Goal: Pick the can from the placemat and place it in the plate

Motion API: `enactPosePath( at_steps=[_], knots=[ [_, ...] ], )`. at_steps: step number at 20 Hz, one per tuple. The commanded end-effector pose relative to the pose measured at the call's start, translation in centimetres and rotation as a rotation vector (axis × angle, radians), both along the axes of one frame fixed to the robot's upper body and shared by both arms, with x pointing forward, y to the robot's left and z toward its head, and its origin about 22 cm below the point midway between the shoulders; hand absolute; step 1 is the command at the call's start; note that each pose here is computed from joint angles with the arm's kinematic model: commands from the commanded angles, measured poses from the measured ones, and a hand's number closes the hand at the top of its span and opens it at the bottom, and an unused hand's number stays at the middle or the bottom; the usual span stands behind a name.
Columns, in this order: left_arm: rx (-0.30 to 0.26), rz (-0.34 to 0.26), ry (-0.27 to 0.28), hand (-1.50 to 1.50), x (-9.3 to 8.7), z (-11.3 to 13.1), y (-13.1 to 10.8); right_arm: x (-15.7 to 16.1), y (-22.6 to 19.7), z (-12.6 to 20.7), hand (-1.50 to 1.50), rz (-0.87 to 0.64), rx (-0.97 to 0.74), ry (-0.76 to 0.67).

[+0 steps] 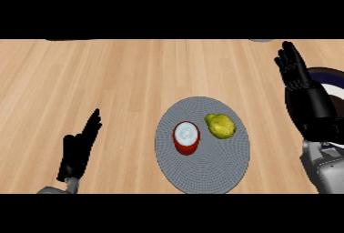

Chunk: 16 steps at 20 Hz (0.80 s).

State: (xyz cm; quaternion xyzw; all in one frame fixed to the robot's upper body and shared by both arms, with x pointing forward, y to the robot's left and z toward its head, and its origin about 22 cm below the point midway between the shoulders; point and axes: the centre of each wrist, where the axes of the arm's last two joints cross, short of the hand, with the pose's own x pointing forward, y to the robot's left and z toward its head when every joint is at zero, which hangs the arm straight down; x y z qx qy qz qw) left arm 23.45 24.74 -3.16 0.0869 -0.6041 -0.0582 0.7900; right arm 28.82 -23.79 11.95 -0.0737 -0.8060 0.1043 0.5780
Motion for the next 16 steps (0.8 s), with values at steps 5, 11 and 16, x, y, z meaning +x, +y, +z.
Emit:
enactPosePath(
  at_steps=[5,11,16],
  knots=[
    [0.032,-0.008,-0.078,0.00,1.8,2.1,-0.2,-1.1,9.5,-0.2,1.50,0.773,0.113,0.180],
    [-0.002,0.045,-0.014,0.00,1.6,1.3,-0.5,-0.6,7.7,0.7,1.50,0.719,-0.612,-0.346],
    [-0.016,0.040,-0.025,0.00,2.2,1.9,-0.8,-0.6,8.1,-7.8,-1.50,0.826,0.189,0.039]
  ],
)
